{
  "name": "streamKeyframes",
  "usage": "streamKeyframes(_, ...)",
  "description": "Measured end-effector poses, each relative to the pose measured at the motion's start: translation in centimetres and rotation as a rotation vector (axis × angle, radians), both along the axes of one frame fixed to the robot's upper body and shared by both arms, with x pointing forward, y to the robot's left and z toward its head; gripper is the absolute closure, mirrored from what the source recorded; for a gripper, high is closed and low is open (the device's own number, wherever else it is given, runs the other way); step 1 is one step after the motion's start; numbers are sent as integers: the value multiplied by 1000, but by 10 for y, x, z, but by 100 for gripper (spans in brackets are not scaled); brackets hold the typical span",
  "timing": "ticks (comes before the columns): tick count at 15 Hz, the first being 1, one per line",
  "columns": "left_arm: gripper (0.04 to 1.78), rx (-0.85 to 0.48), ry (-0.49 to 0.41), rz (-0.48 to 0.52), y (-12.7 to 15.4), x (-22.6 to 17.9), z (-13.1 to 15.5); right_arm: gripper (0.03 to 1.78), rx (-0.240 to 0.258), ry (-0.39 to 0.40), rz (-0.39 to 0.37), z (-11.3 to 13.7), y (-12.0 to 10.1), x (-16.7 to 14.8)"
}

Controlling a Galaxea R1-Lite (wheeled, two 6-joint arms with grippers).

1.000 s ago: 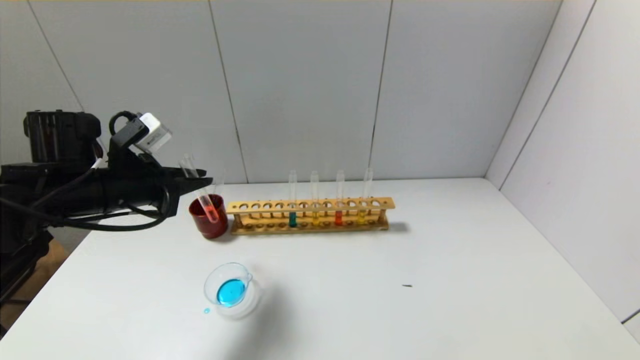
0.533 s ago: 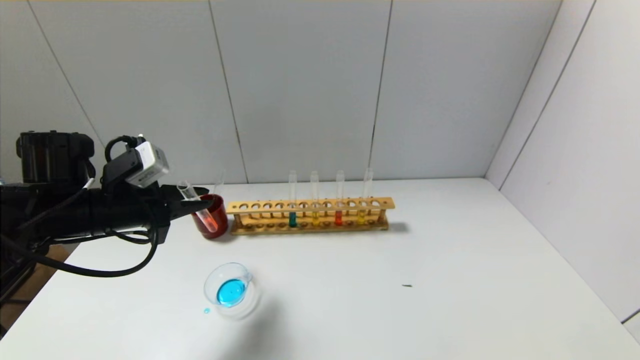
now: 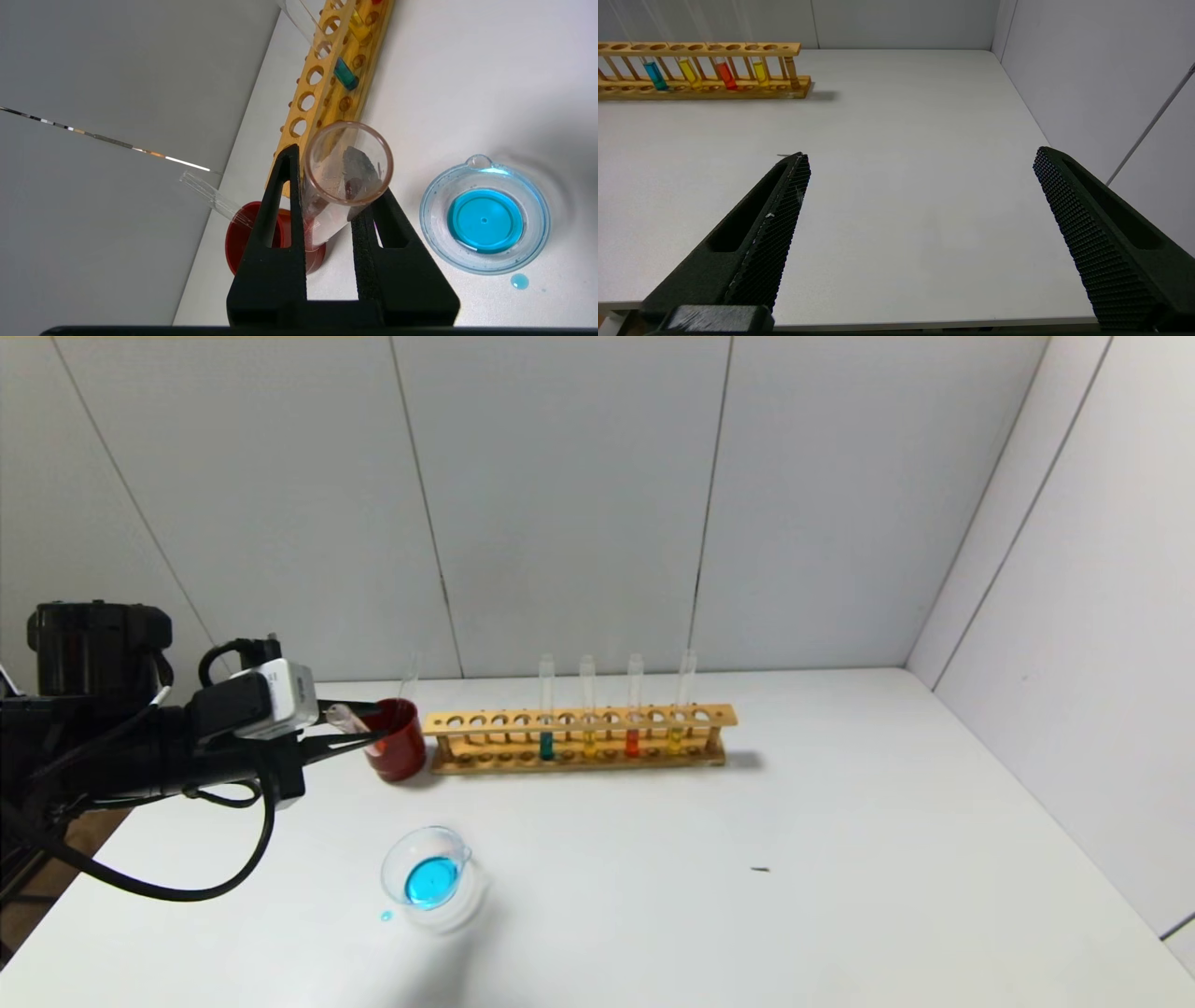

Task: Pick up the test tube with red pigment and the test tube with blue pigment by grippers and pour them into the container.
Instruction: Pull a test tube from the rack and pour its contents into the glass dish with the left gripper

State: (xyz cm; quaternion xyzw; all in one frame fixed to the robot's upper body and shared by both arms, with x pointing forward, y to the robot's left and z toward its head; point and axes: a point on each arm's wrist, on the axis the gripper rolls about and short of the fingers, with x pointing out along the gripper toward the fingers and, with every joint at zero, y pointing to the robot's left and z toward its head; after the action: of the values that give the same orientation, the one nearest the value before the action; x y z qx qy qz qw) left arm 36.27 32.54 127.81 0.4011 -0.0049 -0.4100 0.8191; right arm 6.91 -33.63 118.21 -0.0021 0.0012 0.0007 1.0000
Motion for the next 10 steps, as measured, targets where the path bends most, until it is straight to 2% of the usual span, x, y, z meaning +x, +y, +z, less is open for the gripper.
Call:
streamKeyframes(3,149,38,-22,-11,0,2,-4,6,0,0,0,0,0,0)
streamKeyframes(6,149,177,-105,20,12,10,-9,6,0,0,0,0,0,0)
streamKeyframes(10,149,295,-187,-10,17,15,-15,6,0,0,0,0,0,0)
